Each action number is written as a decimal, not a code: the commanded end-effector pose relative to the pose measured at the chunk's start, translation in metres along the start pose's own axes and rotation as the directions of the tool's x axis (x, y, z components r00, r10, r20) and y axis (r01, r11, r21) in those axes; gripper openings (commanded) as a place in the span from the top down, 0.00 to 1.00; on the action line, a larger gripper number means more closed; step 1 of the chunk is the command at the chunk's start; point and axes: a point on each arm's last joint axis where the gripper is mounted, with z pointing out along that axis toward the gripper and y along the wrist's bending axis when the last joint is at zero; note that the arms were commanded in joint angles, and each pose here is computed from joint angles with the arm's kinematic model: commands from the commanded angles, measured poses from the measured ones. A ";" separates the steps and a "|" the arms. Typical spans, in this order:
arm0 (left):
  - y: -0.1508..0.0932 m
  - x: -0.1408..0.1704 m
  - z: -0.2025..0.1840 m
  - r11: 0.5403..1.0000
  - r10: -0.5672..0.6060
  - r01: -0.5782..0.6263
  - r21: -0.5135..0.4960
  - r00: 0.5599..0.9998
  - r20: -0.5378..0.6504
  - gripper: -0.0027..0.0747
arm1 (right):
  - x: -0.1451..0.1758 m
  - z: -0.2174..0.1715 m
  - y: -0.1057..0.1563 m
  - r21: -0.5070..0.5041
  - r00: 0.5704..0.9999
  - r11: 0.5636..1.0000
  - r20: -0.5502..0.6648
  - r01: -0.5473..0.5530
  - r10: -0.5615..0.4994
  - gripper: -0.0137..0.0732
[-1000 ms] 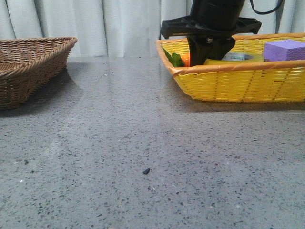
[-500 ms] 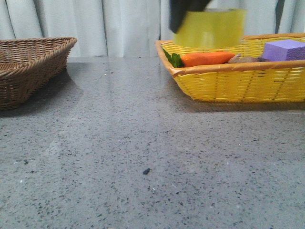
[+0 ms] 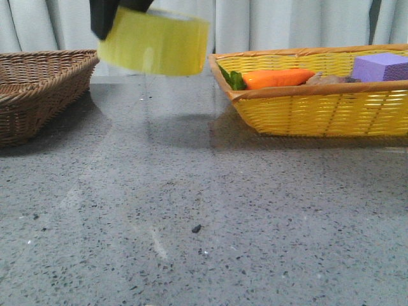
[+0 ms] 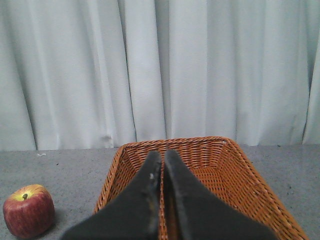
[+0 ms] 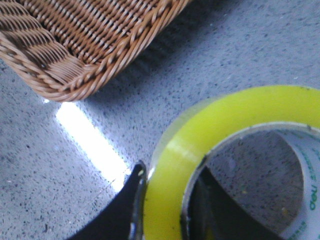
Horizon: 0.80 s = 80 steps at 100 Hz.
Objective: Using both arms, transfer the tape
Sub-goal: 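Lift the tape with the right gripper and set it near the brown basket, then open the right gripper and raise it away from the tape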
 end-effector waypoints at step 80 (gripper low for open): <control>0.000 -0.016 0.002 1.000 -0.011 0.011 -0.004 0.997 0.071 0.99 | -0.006 0.016 0.003 -0.052 1.000 0.999 0.009 0.004 -0.004 0.52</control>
